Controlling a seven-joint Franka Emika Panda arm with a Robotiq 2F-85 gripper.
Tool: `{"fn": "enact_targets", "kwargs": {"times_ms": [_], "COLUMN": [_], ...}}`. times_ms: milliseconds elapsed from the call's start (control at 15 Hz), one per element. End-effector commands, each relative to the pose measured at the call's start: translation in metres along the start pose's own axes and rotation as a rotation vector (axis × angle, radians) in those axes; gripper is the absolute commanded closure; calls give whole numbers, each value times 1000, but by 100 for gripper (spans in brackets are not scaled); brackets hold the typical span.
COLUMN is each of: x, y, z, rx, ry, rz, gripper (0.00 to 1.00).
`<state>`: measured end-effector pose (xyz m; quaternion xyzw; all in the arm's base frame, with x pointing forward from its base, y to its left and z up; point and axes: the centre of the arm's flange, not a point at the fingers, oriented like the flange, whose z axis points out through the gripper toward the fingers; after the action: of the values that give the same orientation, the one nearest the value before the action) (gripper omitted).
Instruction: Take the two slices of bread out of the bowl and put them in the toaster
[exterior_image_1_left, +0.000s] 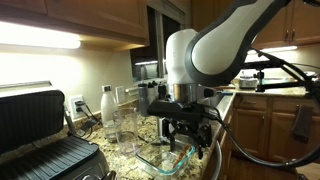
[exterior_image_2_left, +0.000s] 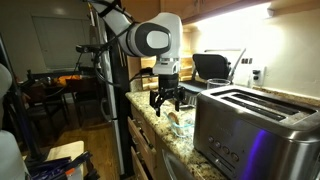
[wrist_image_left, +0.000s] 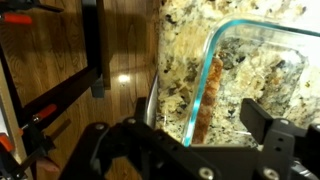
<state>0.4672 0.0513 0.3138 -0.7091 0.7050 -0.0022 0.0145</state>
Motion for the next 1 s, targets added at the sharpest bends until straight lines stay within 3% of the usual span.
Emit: {"fn": "enact_targets", "kwargs": {"times_ms": [0, 67, 533, 733, 933], "x": [-2, -2, 0, 1, 1], "y": [1, 0, -8, -14, -22], "z": [4, 4, -1, -7, -13], "rx": [24, 26, 24, 27, 35], "ry": [2, 2, 13, 26, 40], "rz": [26, 25, 16, 7, -10], "gripper": [17, 31, 77, 84, 84]}}
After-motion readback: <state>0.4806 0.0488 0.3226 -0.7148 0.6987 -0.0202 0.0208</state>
